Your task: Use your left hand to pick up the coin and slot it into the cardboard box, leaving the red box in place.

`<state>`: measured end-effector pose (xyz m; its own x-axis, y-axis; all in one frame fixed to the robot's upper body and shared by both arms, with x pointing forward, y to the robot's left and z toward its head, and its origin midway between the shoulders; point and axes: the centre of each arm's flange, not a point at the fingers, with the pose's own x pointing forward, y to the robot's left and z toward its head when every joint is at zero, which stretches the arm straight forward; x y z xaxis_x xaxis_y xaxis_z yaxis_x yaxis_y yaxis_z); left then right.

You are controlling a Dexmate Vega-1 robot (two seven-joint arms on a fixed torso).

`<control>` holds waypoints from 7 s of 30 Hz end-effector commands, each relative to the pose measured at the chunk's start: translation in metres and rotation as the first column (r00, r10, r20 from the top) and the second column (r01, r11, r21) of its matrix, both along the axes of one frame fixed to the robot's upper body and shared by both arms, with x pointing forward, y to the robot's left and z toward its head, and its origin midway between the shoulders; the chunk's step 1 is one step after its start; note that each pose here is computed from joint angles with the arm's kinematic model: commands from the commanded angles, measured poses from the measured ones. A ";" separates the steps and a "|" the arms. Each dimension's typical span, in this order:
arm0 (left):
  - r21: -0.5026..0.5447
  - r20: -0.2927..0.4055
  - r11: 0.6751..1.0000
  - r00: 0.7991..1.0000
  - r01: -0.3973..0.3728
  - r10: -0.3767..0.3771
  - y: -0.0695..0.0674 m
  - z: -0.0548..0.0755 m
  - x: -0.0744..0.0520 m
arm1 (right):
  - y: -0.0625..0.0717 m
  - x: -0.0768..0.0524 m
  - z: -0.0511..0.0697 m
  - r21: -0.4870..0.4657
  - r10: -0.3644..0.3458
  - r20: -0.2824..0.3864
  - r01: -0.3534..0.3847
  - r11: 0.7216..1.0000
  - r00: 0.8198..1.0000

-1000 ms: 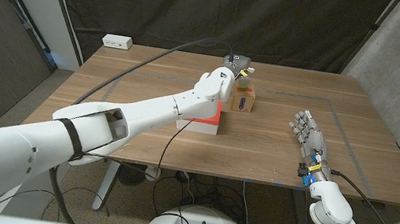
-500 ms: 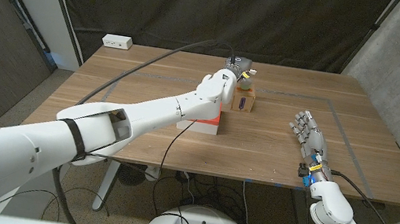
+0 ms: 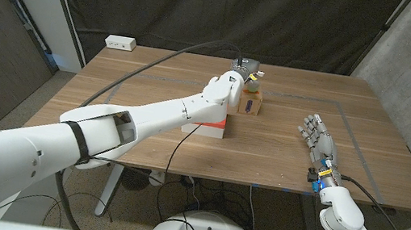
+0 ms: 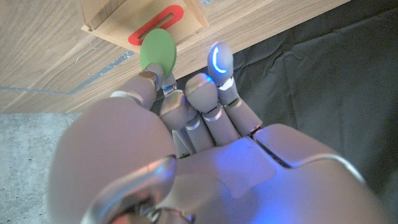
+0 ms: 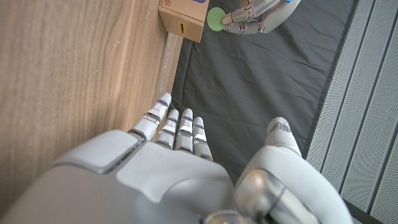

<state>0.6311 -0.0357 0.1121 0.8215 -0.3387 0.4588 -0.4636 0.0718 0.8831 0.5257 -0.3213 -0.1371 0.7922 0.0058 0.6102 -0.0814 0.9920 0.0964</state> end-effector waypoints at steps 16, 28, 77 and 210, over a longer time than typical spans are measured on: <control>-0.006 -0.022 1.000 1.000 0.001 -0.002 0.002 -0.009 0.006 | 0.000 -0.002 -0.002 0.002 -0.005 -0.009 0.005 1.000 1.000; -0.031 -0.010 1.000 1.000 0.002 -0.002 0.002 -0.009 0.007 | 0.000 0.000 -0.004 0.005 0.001 -0.022 -0.001 1.000 1.000; -0.072 -0.029 0.997 0.999 -0.023 0.021 -0.001 -0.010 0.004 | -0.002 0.002 -0.002 -0.005 0.009 -0.018 -0.009 1.000 1.000; -0.008 0.028 0.998 0.997 -0.067 0.068 0.112 0.009 -0.063 | 0.030 0.000 0.018 -0.042 -0.004 0.024 0.005 0.999 1.000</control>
